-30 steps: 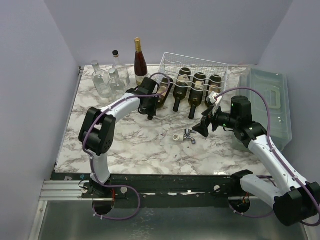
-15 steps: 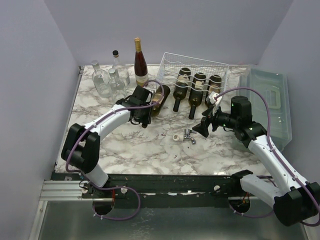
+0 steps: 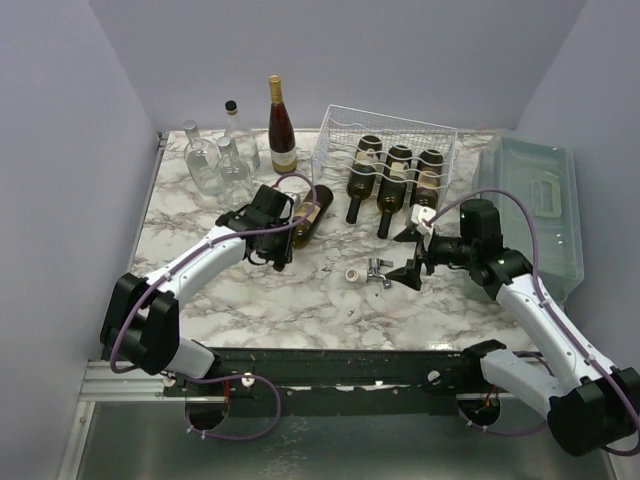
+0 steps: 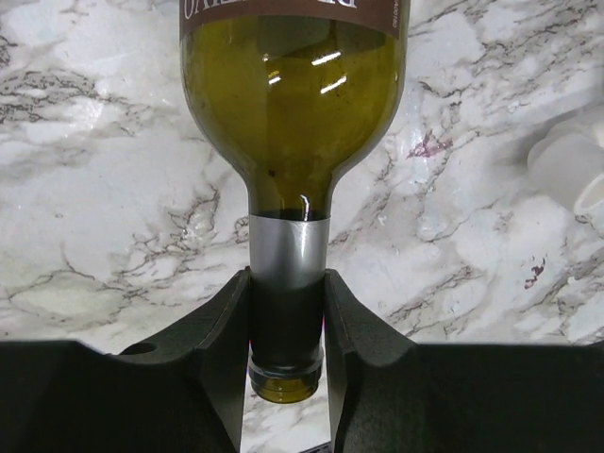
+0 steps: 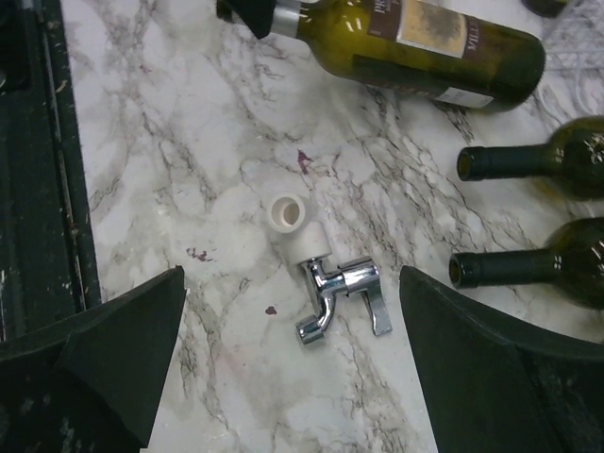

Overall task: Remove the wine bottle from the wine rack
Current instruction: Pick up the wine bottle from the wine rack.

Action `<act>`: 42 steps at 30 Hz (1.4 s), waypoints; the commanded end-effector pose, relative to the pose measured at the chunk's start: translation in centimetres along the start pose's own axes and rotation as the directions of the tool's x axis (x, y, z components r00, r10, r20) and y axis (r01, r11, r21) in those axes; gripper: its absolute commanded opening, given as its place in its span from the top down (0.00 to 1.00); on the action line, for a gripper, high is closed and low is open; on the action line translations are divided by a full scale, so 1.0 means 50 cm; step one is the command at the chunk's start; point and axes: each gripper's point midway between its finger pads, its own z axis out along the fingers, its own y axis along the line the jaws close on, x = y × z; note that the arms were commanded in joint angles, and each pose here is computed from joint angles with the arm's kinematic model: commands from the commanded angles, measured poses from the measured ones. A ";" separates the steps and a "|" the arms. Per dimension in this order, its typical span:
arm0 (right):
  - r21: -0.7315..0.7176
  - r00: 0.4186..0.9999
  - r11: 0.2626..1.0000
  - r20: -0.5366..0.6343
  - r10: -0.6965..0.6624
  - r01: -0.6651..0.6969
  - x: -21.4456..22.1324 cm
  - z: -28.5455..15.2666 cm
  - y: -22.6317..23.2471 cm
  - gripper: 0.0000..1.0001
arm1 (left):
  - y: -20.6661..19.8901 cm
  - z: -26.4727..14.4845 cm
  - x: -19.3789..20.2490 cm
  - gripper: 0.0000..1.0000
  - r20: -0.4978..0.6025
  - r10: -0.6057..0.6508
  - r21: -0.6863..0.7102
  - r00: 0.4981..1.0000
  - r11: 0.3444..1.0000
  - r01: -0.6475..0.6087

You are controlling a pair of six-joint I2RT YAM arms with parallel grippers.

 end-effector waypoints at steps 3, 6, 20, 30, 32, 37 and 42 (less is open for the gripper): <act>-0.235 0.961 0.932 0.074 -0.266 0.276 0.008 0.027 0.053 0.01 | -0.025 -0.060 0.021 1.00 0.018 0.015 0.074 1.000 0.997 -0.017; -0.278 0.924 0.882 0.068 -0.377 0.381 0.016 0.066 0.040 0.00 | -0.029 -0.077 0.036 1.00 0.012 0.013 0.089 1.000 0.996 -0.014; -0.263 0.557 0.515 0.118 -0.822 0.816 -0.039 0.397 0.065 0.00 | -0.046 -0.116 0.087 1.00 0.014 -0.030 0.160 0.999 0.987 0.027; -0.195 0.526 0.505 0.072 -0.847 0.840 -0.017 0.463 0.092 0.00 | -0.068 -0.137 0.107 1.00 0.018 -0.051 0.230 0.999 0.972 0.045; -0.186 0.521 0.503 0.061 -0.852 0.844 -0.008 0.471 0.089 0.01 | -0.076 -0.144 0.106 1.00 0.021 -0.057 0.253 0.998 0.966 0.049; -0.149 0.499 0.488 0.039 -0.866 0.860 0.013 0.493 0.082 0.01 | -0.090 -0.169 0.097 1.00 0.056 -0.069 0.290 0.996 0.956 0.050; -0.129 0.528 0.521 0.035 -0.848 0.844 0.008 0.500 0.078 0.08 | -0.094 -0.181 0.096 1.00 0.071 -0.077 0.303 0.994 0.952 0.052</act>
